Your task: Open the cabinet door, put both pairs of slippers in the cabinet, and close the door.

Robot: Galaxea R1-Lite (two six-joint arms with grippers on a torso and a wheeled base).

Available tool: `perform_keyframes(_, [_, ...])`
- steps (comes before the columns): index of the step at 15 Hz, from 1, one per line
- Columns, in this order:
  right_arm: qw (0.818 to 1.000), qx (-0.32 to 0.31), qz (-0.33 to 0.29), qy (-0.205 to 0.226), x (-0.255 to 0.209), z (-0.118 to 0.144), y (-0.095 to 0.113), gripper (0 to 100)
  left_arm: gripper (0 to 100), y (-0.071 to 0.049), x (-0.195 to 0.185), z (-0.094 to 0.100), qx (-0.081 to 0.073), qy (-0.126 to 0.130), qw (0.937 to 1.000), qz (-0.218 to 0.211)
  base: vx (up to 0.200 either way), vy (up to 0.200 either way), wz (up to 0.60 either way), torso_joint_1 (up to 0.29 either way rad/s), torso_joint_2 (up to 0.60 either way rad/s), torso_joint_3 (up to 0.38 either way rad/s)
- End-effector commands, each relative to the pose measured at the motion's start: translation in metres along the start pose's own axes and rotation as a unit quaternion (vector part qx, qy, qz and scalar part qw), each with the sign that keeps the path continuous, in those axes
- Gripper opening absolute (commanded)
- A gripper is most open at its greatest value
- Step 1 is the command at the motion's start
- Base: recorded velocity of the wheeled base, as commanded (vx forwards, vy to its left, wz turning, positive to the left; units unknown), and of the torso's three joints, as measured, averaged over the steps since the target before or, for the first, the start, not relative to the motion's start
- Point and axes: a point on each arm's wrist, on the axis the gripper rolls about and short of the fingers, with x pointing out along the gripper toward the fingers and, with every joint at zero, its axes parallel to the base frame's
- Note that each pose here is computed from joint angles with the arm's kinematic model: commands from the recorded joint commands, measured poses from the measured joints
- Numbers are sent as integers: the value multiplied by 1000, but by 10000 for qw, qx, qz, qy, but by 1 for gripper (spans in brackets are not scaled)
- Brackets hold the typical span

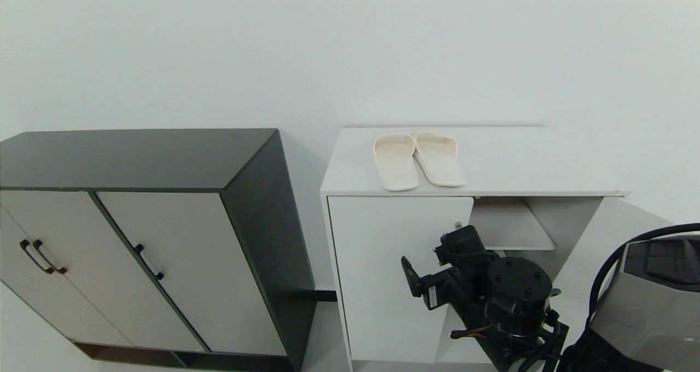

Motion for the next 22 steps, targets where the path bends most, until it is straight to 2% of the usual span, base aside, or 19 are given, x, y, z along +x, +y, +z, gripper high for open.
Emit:
perform_keyframes(1, [10000,-3,7,2,0,0,0,100,0,0,0,0,-1,5,10000,1,0,0,0,232,-544,-305])
perform_keyframes(7, [10000,-24,9,29,-1,-1,0,100,0,0,0,0,-1,5,10000,1,0,0,0,253,-579,-323])
perform_keyframes(10, [9996,-271,-100,-53,4,-2,-2,100,0,0,0,0,-8,5,10000,1,0,0,0,72,-160,-85])
perform_keyframes(12, [9996,-264,-113,-38,5,12,-1,100,0,0,0,0,-8,5,10000,1,0,0,0,0,0,0])
perform_keyframes(15, [9990,162,-89,399,3,44,5,100,0,0,0,0,-1,5,10000,1,0,0,0,0,0,0])
perform_keyframes(17, [9935,428,-741,749,7,74,7,100,0,0,0,0,-8,5,10000,1,0,0,0,0,0,0])
perform_keyframes(18, [9918,546,-923,691,10,86,7,100,0,0,0,0,-8,5,10000,1,0,0,0,0,0,0])
perform_keyframes(20, [9914,655,-991,548,15,97,9,100,0,0,0,0,-1,5,10000,1,0,0,0,0,0,0])
perform_keyframes(22, [9904,636,-1068,602,22,91,6,100,0,0,0,0,-1,5,10000,1,0,0,0,0,0,0])
